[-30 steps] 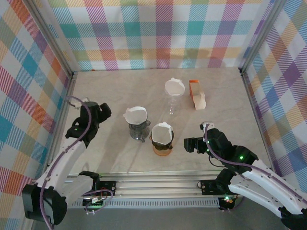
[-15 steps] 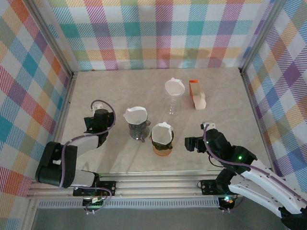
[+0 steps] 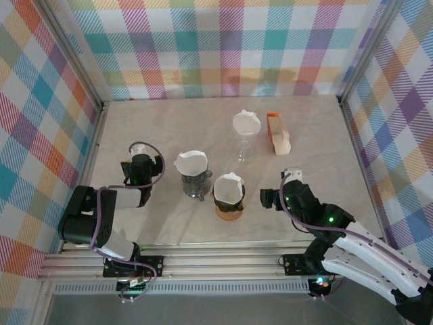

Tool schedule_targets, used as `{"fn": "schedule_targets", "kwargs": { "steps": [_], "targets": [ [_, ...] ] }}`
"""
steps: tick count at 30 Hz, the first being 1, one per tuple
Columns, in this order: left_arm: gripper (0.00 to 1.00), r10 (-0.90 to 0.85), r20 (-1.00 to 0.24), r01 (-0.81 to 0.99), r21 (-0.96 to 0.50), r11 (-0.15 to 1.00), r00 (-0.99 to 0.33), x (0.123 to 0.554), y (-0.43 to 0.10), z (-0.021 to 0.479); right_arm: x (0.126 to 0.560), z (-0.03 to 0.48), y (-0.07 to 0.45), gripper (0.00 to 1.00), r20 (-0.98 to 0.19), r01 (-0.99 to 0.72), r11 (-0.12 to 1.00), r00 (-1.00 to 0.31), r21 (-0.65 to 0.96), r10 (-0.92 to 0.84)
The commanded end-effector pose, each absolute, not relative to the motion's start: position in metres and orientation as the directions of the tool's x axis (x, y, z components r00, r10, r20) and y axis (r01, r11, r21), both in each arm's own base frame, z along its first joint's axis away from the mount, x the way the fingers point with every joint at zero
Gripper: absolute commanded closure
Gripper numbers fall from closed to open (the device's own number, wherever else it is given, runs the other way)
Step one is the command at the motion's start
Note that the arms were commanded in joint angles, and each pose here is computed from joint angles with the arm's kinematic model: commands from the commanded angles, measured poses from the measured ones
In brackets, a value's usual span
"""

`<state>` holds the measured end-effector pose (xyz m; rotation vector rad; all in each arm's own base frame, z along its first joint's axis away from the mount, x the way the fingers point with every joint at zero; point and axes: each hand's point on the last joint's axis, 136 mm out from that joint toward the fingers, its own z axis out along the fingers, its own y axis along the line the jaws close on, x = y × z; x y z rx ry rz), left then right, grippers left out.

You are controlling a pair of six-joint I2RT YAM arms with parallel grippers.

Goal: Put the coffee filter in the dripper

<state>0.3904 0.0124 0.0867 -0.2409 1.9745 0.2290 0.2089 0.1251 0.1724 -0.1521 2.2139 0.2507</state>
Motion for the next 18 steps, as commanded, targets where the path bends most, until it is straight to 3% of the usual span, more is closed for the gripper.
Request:
{"fn": "schedule_targets", "kwargs": {
  "steps": [1,5,13,18],
  "targets": [
    [0.0,-0.063,-0.952,-0.227,0.007,0.974,-0.299,0.384,0.007,0.087,0.223,0.189,0.117,0.01,-0.852,-0.162,0.983,-0.523,0.082,-0.015],
    [0.0,-0.069,-0.928,-0.226,0.017,0.974,-0.367,0.391,0.006,0.084,0.234,0.19,0.111,0.01,-0.877,-0.132,0.99,-0.481,0.056,-0.015],
    [0.0,-0.067,-0.93,-0.226,0.018,0.974,-0.363,0.391,0.006,0.084,0.287,0.184,0.082,0.01,-0.897,0.018,0.998,-0.439,0.058,0.06],
    [0.0,-0.071,-0.929,-0.225,0.014,0.974,-0.364,0.392,0.006,0.083,0.318,0.179,0.072,0.01,-0.898,0.016,0.999,-0.436,0.05,0.051]
  ]
}}
